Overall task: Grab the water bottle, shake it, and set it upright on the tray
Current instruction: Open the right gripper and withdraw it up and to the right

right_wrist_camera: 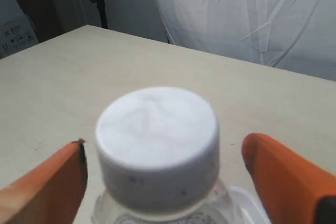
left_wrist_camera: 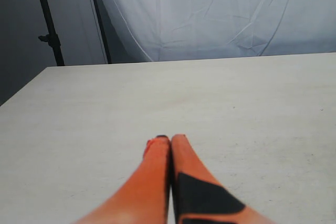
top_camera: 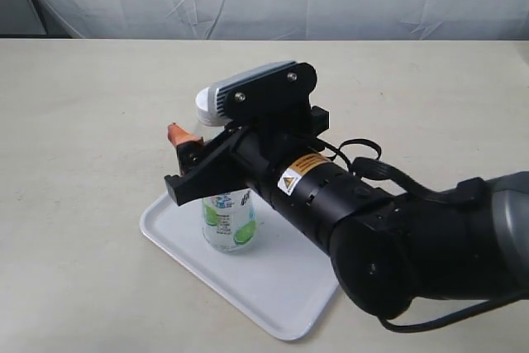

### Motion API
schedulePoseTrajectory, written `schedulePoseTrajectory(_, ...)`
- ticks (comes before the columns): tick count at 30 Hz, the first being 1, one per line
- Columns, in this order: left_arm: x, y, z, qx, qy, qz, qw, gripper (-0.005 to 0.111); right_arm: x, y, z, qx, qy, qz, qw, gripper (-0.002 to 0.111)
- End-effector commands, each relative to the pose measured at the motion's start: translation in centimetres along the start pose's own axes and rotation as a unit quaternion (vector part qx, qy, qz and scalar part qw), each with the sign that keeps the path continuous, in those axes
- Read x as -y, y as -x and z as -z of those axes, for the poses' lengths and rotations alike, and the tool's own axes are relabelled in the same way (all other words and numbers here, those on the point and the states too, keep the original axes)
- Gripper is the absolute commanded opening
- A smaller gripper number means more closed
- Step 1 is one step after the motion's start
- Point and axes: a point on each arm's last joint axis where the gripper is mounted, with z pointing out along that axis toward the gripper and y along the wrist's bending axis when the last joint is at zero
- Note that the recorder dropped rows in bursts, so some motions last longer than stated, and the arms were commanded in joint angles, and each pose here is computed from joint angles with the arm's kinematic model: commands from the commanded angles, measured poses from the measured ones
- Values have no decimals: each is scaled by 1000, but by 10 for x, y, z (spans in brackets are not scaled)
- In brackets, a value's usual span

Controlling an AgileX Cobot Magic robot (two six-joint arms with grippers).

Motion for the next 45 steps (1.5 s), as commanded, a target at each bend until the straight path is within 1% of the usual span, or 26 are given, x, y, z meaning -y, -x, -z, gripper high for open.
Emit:
schedulePoseTrajectory(1,0,0,0,4,0,1,1000,0,0,15,7,24,5,3,1000,80)
schedulePoseTrajectory(5,0,0,0,4,0,1,1000,0,1,30,16,41,11,-8,999,80)
schedulePoseTrajectory(8,0,0,0,4,0,1,1000,0,0,39,24,27,26,-10,999,80)
schedulePoseTrajectory(11,0,0,0,4,0,1,1000,0,2,49,36,14,32,5,999,79)
schedulePoseTrajectory(13,0,0,0,4,0,1,1000,0,5,58,44,17,30,15,999,79)
schedulePoseTrajectory(18,0,0,0,4,0,1,1000,0,18,85,70,49,-7,39,998,71)
schedulePoseTrajectory(20,0,0,0,4,0,1,1000,0,25,93,80,57,-29,49,997,63)
schedulePoseTrajectory(22,0,0,0,4,0,1,1000,0,33,99,90,60,-60,49,995,51)
schedulePoseTrajectory(25,0,0,0,4,0,1,1000,0,48,103,102,50,-124,45,990,28)
schedulePoseTrajectory(28,0,0,0,4,0,1,1000,0,60,101,111,13,-176,52,983,-2)
schedulePoseTrajectory(29,0,0,0,4,0,1,1000,0,63,99,114,-2,-189,49,981,0)
schedulePoseTrajectory(31,0,0,0,4,0,1,1000,0,65,94,118,-39,-196,53,978,0)
schedulePoseTrajectory(33,0,0,0,4,0,1,1000,0,67,89,120,-76,-198,77,974,0)
schedulePoseTrajectory(35,0,0,0,4,0,2,1000,0,67,87,120,-84,-198,105,971,0)
schedulePoseTrajectory(45,0,0,0,4,0,2,1000,0,70,87,121,-83,-215,98,968,0)
